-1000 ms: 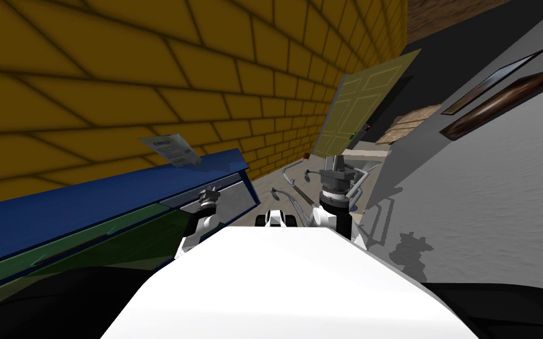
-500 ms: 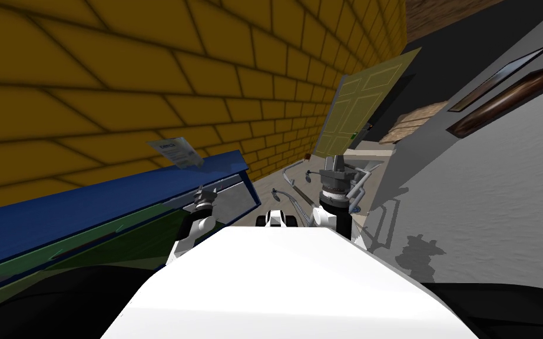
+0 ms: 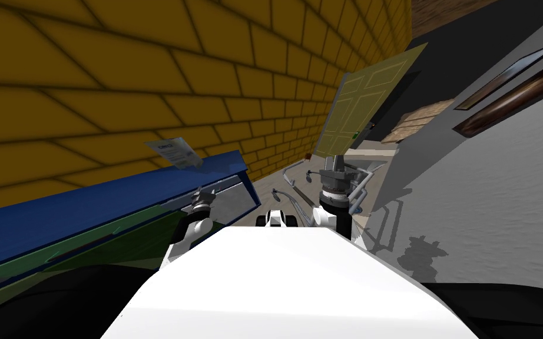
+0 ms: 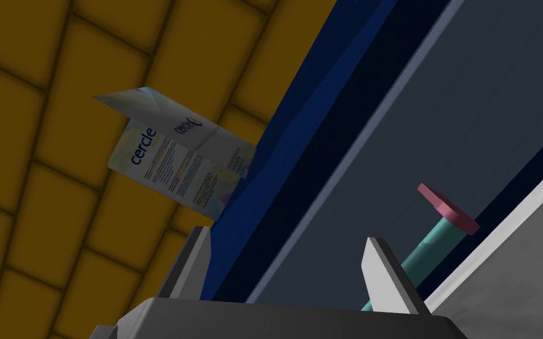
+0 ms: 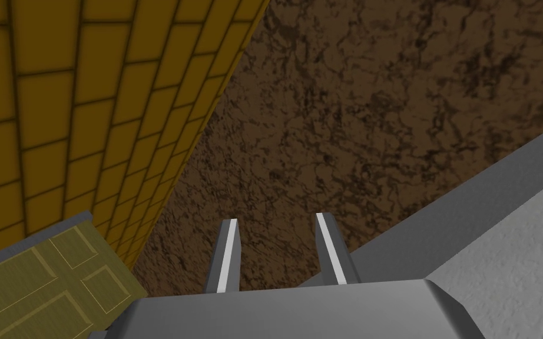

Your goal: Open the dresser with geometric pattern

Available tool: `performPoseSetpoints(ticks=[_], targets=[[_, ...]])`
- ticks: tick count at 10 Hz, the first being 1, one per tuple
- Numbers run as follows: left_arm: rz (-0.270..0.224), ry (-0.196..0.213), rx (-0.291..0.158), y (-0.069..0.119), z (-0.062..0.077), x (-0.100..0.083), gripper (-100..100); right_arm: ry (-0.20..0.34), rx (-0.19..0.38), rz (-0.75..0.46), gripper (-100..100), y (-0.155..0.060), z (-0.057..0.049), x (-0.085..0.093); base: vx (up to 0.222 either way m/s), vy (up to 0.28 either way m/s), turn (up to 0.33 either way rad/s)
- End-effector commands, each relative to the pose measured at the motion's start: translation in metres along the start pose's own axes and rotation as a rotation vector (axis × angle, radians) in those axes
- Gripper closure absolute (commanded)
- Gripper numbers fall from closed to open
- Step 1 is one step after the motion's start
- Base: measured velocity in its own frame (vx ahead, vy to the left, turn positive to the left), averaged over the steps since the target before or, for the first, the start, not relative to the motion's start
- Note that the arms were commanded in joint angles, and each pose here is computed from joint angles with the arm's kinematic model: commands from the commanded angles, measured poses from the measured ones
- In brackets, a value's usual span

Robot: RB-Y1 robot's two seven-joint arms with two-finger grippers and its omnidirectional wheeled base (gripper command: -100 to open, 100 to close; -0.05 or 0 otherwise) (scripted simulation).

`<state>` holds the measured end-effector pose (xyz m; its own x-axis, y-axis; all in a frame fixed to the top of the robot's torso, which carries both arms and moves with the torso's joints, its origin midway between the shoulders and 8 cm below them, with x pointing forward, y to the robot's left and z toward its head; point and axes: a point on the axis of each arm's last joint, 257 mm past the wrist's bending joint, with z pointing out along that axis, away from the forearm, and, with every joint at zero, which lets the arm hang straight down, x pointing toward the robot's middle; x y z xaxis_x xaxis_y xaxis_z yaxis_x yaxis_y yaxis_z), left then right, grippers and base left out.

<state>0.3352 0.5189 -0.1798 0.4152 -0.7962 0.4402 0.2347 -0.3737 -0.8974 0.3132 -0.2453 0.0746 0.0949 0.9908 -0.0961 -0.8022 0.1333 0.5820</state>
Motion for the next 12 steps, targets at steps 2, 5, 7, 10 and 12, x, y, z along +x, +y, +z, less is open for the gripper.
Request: performPoseSetpoints(ticks=[2, 5, 7, 10, 12], targets=[[0.0, -0.034, -0.05, 0.01, -0.007, -0.015, -100, 0.0, 0.0, 0.0, 0, 0.0, 0.0, 0.0, 0.005, -0.015, 0.017], [0.003, -0.053, -0.074, 0.007, -0.014, -0.023, -100, 0.0, 0.0, 0.0, 0, 0.0, 0.0, 0.0, 0.031, -0.018, 0.025], [0.005, -0.061, -0.085, 0.005, -0.017, -0.027, -100, 0.0, 0.0, 0.0, 0, 0.0, 0.0, 0.0, 0.025, -0.012, 0.006], [0.006, -0.069, -0.097, 0.004, -0.02, -0.03, -100, 0.0, 0.0, 0.0, 0, 0.0, 0.0, 0.0, 0.011, -0.011, 0.012], [0.009, -0.079, -0.11, 0.002, -0.024, -0.035, -100, 0.0, 0.0, 0.0, 0, 0.0, 0.0, 0.0, 0.014, -0.014, 0.022]])
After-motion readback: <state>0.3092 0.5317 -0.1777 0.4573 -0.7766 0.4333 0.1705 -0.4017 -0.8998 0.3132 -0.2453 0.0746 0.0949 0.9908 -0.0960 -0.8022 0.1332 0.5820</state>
